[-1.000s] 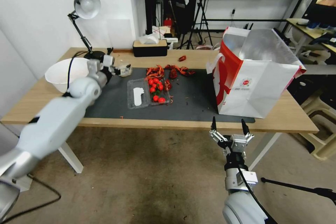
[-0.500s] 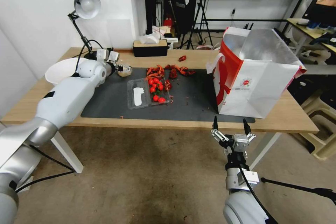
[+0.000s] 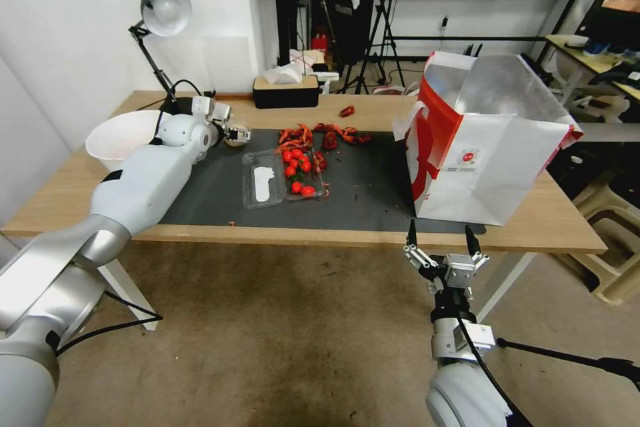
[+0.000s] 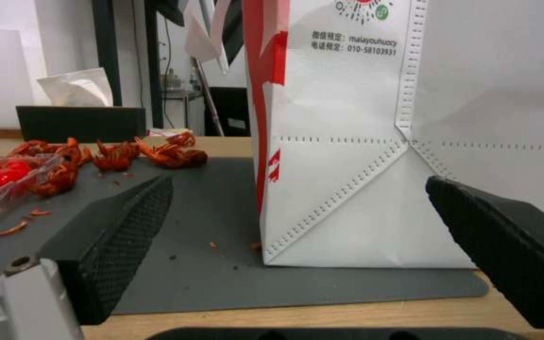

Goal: Pick up the trash from the table and place it into the takeout bag.

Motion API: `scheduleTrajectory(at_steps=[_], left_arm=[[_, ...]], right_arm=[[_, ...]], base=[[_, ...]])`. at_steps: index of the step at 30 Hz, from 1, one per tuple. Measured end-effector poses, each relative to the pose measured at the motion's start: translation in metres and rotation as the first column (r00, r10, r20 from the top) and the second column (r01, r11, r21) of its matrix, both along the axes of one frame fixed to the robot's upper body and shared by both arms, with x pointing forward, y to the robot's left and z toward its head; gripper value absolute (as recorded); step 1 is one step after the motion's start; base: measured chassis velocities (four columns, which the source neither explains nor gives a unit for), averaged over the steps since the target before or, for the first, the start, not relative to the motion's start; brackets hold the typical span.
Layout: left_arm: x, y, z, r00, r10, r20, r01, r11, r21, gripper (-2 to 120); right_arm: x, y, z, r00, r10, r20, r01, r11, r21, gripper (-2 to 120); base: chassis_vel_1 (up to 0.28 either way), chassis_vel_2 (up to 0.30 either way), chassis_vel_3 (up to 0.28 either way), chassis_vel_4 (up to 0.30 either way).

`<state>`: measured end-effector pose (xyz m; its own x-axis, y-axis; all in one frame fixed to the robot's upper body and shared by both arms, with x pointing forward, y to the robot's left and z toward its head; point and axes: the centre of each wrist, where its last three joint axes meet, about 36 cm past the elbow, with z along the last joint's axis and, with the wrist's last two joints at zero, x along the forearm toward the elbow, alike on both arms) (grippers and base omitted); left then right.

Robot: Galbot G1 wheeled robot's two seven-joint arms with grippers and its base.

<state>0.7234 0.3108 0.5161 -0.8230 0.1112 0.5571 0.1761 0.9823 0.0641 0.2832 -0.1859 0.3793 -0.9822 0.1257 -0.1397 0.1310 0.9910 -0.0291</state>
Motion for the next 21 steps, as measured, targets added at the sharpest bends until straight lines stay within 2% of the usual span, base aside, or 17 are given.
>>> scheduleTrajectory(at_steps=[4,6,8,9,13,14,15,16,18,21], left_arm=[[0.001,-0.002,-0.001,1.0,-0.003,-0.008,0.003,1.0,0.016,56],[0.001,-0.002,-0.002,1.0,-0.003,-0.01,0.003,1.0,0.018,53],[0.0,-0.002,-0.003,1.0,-0.003,-0.012,0.003,1.0,0.021,41],[0.0,-0.002,-0.003,1.0,-0.003,-0.012,0.003,1.0,0.021,41],[-0.002,0.0,-0.005,1.0,-0.007,-0.002,0.007,1.0,0.022,23],[-0.002,0.0,-0.005,1.0,-0.007,-0.002,0.007,1.0,0.022,23],[-0.003,0.0,-0.006,1.0,-0.008,0.001,0.008,1.0,0.021,19],[-0.002,0.001,-0.005,1.0,-0.007,0.008,0.007,1.0,0.019,13],[-0.002,0.001,-0.004,1.0,-0.008,0.02,0.008,1.0,0.015,11],[-0.004,0.0,0.01,0.994,-0.033,0.102,0.035,0.999,-0.009,3]], right_arm=[[0.0,0.0,0.0,1.0,-0.003,-0.001,0.003,1.0,0.0,100],[0.0,-0.001,0.0,1.0,-0.004,-0.001,0.004,1.0,-0.001,100],[0.0,-0.001,0.0,1.0,-0.005,-0.002,0.005,1.0,-0.001,100],[0.0,-0.001,0.0,1.0,-0.005,-0.002,0.005,1.0,-0.001,100],[0.0,-0.001,0.0,1.0,-0.006,-0.002,0.006,1.0,0.0,100],[0.0,-0.001,0.0,1.0,-0.006,-0.002,0.006,1.0,0.0,100],[0.0,-0.001,0.0,1.0,-0.006,-0.002,0.006,1.0,0.0,100],[0.0,-0.001,0.0,1.0,-0.006,-0.002,0.006,1.0,0.0,100],[0.0,-0.001,0.0,1.0,-0.006,-0.002,0.006,1.0,0.0,100],[0.0,-0.001,0.0,1.0,-0.006,-0.001,0.006,1.0,0.0,100]], base=[[0.0,0.0,0.0,0.0],[0.0,0.0,0.0,0.0],[0.0,0.0,0.0,0.0],[0.0,0.0,0.0,0.0],[0.0,0.0,0.0,0.0],[0.0,0.0,0.0,0.0],[0.0,0.0,0.0,0.0],[0.0,0.0,0.0,0.0],[0.0,0.0,0.0,0.0],[0.0,0.0,0.0,0.0]])
